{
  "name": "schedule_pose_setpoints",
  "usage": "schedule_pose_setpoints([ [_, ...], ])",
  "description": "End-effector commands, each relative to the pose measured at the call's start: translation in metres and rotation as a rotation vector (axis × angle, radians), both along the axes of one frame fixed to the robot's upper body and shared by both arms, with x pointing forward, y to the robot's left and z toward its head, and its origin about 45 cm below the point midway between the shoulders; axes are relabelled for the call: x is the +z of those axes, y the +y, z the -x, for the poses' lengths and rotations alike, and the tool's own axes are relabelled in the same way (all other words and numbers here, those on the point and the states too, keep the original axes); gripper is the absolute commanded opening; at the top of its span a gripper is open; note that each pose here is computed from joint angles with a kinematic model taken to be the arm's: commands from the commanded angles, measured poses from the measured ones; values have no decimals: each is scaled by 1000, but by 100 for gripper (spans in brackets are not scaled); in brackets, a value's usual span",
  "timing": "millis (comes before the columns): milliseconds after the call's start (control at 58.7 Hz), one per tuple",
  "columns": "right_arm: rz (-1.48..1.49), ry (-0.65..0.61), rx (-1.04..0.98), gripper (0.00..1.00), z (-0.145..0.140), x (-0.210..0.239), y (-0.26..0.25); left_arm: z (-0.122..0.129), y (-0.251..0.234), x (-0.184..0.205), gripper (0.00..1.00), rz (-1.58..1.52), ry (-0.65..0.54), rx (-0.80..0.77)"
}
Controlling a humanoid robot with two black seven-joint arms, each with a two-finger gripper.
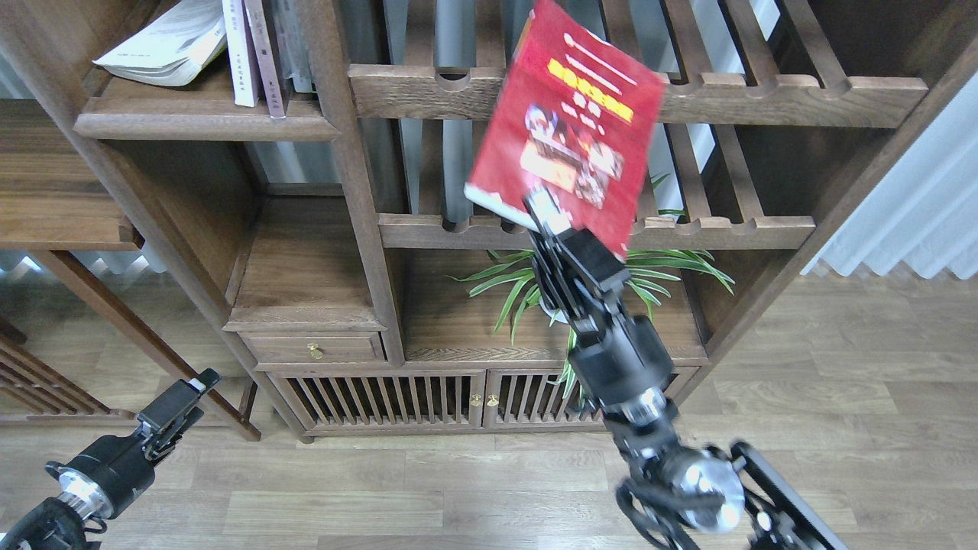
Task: Organize books on shelf
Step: 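Lower the red book down in front of the shelf with the right gripper, then grasp the red book's edge with the left gripper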
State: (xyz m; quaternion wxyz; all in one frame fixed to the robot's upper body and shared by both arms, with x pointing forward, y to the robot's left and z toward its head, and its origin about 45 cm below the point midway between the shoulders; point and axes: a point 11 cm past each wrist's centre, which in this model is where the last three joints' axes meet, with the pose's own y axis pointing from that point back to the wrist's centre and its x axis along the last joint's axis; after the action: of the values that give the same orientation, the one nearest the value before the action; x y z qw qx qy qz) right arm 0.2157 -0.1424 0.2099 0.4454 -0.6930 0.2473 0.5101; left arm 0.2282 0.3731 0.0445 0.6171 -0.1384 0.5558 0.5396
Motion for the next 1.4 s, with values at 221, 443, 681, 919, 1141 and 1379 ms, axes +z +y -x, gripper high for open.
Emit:
schedule_pose_setpoints([
  [221,209,134,180,5,42,-50,-22,4,-7,-5,99,8,16,-17],
  [443,274,187,327,5,55,-77,-6,10,-20,-8,98,147,35,32],
  [681,381,165,542,6,53,-93,11,15,-36,-5,98,333,46,97],
  [919,475,181,622,7,51,-109,3,22,-46,-2,98,326,82,11],
  [1141,518,209,626,8,45,-121,-6,15,-84,25,98,386,25,-116],
  [1379,535,217,656,9,46,-126,-4,16,-87,38,98,368,12,-179],
])
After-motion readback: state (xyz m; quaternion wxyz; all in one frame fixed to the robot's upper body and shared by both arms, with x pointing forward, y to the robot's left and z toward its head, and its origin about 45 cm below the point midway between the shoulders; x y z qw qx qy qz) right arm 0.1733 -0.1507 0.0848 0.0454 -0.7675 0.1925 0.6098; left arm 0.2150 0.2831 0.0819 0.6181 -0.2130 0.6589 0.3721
